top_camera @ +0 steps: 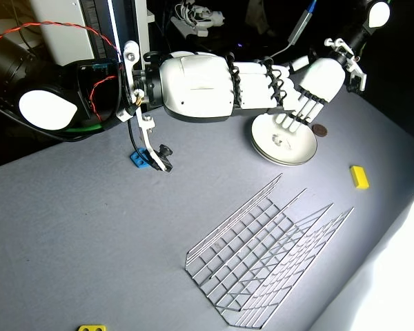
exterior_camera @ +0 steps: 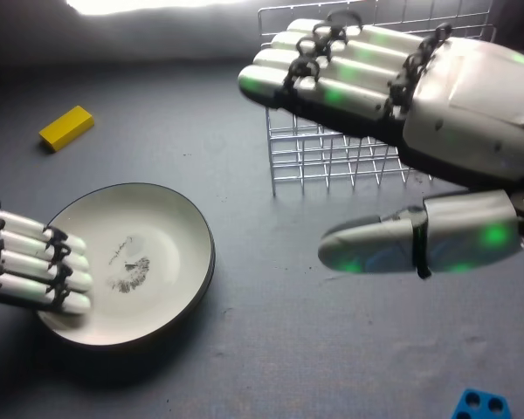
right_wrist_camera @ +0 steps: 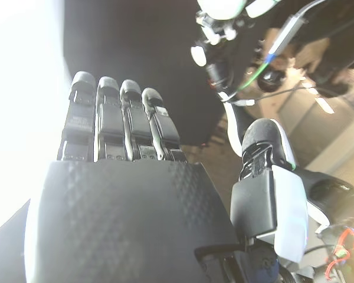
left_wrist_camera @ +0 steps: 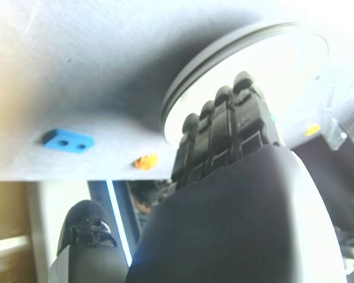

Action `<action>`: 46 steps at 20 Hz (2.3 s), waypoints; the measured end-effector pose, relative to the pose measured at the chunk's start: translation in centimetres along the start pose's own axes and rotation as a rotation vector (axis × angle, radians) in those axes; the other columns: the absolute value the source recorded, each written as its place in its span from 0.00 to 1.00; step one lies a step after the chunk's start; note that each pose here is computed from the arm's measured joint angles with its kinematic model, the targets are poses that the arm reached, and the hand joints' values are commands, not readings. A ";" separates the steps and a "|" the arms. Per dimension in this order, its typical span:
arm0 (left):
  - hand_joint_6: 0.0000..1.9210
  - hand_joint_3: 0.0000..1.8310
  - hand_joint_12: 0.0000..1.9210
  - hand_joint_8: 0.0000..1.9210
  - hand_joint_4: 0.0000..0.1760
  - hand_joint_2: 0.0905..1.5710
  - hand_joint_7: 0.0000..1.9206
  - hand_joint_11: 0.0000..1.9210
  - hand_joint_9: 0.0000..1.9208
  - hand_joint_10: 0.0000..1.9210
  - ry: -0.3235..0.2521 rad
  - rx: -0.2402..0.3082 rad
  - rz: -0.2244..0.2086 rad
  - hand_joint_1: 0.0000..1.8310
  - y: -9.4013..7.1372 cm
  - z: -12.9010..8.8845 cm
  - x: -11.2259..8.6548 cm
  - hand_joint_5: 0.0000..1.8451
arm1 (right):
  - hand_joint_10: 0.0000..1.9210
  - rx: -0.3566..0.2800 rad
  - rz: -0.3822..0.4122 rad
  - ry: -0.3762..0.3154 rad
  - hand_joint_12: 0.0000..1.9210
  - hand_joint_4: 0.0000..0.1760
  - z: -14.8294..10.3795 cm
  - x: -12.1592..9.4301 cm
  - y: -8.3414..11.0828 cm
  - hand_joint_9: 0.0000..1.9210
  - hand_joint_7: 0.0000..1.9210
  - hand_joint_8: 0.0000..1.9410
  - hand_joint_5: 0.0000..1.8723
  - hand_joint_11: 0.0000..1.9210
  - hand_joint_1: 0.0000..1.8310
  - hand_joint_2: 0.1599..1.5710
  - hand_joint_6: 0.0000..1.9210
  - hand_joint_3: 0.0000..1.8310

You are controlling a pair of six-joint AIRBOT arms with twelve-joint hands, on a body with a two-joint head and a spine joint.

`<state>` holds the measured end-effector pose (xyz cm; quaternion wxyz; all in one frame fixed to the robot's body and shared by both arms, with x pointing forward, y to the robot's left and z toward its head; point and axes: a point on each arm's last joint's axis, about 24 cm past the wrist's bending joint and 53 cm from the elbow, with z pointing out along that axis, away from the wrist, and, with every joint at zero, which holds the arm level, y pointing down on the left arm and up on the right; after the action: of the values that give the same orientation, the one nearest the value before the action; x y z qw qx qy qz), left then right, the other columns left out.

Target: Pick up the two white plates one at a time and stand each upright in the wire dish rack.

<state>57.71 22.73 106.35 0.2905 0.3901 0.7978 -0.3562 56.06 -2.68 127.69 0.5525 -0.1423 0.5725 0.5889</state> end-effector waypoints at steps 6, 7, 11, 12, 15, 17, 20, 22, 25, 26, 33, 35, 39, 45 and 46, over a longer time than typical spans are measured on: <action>0.00 0.00 0.00 0.00 0.00 0.61 0.00 0.00 0.00 0.00 -0.016 -0.027 -0.014 0.00 1.0 0.0 -0.2 0.00 | 0.00 -0.012 -0.011 -0.032 0.00 0.00 -0.6 -1.1 0.1 0.00 0.00 0.00 0.00 0.00 0.00 0.67 0.00 0.00; 0.00 0.00 0.00 0.00 0.00 0.61 0.00 0.00 0.00 0.00 -0.017 -0.028 -0.015 0.00 1.1 0.1 -0.2 0.01 | 0.00 -0.021 -0.017 -0.038 0.00 0.00 -0.8 -1.2 0.1 0.00 0.00 0.00 0.00 0.00 0.00 0.67 0.00 0.00; 0.00 0.00 0.00 0.00 0.00 0.61 0.01 0.00 0.00 0.00 -0.028 -0.041 -0.012 0.00 1.7 0.2 -0.8 0.01 | 0.00 -0.027 -0.054 -0.042 0.00 0.00 -0.9 -1.5 0.0 0.00 0.00 0.00 0.00 0.00 0.00 0.67 0.00 0.00; 0.00 0.00 0.00 0.00 0.00 0.61 0.01 0.00 0.00 0.00 -0.027 -0.044 -0.011 0.00 1.8 0.1 -0.8 0.01 | 0.00 -0.015 -0.078 -0.025 0.00 0.00 -0.9 -1.1 -0.3 0.00 0.00 0.00 0.00 0.00 0.00 0.67 0.00 0.00; 0.00 0.00 0.00 0.00 0.00 0.61 0.01 0.00 0.00 0.00 -0.028 -0.053 -0.014 0.00 2.4 -0.1 -0.8 0.01 | 0.00 0.019 -0.151 0.022 0.00 0.00 -0.6 0.2 -1.3 0.00 0.00 0.00 0.00 0.00 0.00 0.66 0.00 0.00; 0.00 0.00 0.00 0.00 0.00 0.62 0.00 0.00 0.00 0.00 -0.029 -0.058 -0.013 0.00 2.7 -0.2 -0.8 0.01 | 0.00 0.026 -0.192 0.037 0.00 0.00 -0.5 0.7 -1.5 0.00 0.00 0.00 0.00 0.00 0.00 0.66 0.00 0.00; 0.00 0.00 0.00 0.00 0.00 0.62 0.01 0.00 0.00 0.00 -0.031 -0.059 -0.013 0.00 2.8 -0.3 -0.9 0.02 | 0.00 0.039 -0.254 0.073 0.00 0.00 -0.3 1.8 -1.9 0.00 0.00 0.00 0.00 0.00 0.00 0.64 0.00 0.00; 0.00 0.00 0.00 0.00 0.00 0.62 0.00 0.00 0.00 0.00 -0.031 -0.059 -0.013 0.00 2.8 -0.3 -0.8 0.01 | 0.00 0.051 -0.291 0.097 0.00 0.00 -0.2 2.4 -2.2 0.00 0.00 0.00 0.00 0.00 0.00 0.65 0.00 0.00; 0.00 0.00 0.00 0.00 0.00 0.61 0.00 0.00 0.00 0.00 -0.024 -0.058 -0.018 0.00 2.8 -0.3 -0.5 0.00 | 0.00 0.053 -0.342 0.121 0.00 0.00 -0.2 3.3 -2.5 0.00 0.00 0.00 0.00 0.00 0.00 0.65 0.00 0.00; 0.00 0.00 0.00 0.00 0.00 0.61 0.00 0.00 0.00 0.00 -0.021 -0.057 -0.014 0.00 2.8 -0.3 -0.4 0.00 | 0.00 0.053 -0.346 0.124 0.00 0.00 -0.2 3.4 -2.5 0.00 0.00 0.00 0.00 0.00 0.00 0.65 0.00 0.00; 0.00 0.00 0.00 0.00 0.00 0.62 0.00 0.00 0.00 0.00 -0.020 -0.053 -0.020 0.00 2.5 0.2 -0.2 0.01 | 0.00 0.046 -0.352 0.121 0.00 0.00 0.0 3.6 -2.3 0.00 0.00 0.00 0.00 0.00 0.00 0.63 0.00 0.00; 0.00 0.00 0.00 0.00 0.00 0.62 0.00 0.00 0.00 0.00 -0.018 -0.049 -0.012 0.00 2.3 0.5 0.0 0.01 | 0.00 0.040 -0.382 0.123 0.00 0.00 0.0 3.7 -2.2 0.00 0.00 0.00 0.00 0.00 0.00 0.63 0.00 0.00; 0.00 0.00 0.00 0.00 0.00 0.62 0.00 0.00 0.00 0.00 -0.029 -0.019 -0.014 0.00 1.3 1.8 -0.2 0.01 | 0.00 0.022 -0.433 0.128 0.00 0.00 0.4 4.3 -1.8 0.00 0.00 0.00 0.00 0.00 0.00 0.64 0.00 0.00; 0.01 0.00 0.01 0.01 0.00 0.62 0.03 0.02 0.03 0.01 -0.053 0.013 -0.017 0.00 0.1 3.4 -0.9 0.03 | 0.00 0.013 -0.482 0.152 0.00 0.00 1.0 5.6 -1.7 0.00 0.00 0.00 0.00 0.00 0.00 0.63 0.00 0.00; 0.00 0.00 0.00 0.00 0.00 0.62 0.01 0.00 0.00 0.00 -0.058 0.022 -0.017 0.00 -0.2 3.9 -1.1 0.01 | 0.00 0.009 -0.545 0.175 0.00 0.00 1.2 6.5 -1.8 0.00 0.00 0.00 0.00 0.00 0.04 0.61 0.00 0.00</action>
<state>58.86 19.13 104.98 0.3062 0.3759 0.7884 -0.3786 55.81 1.05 121.92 0.6396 -0.3388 0.5611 0.4016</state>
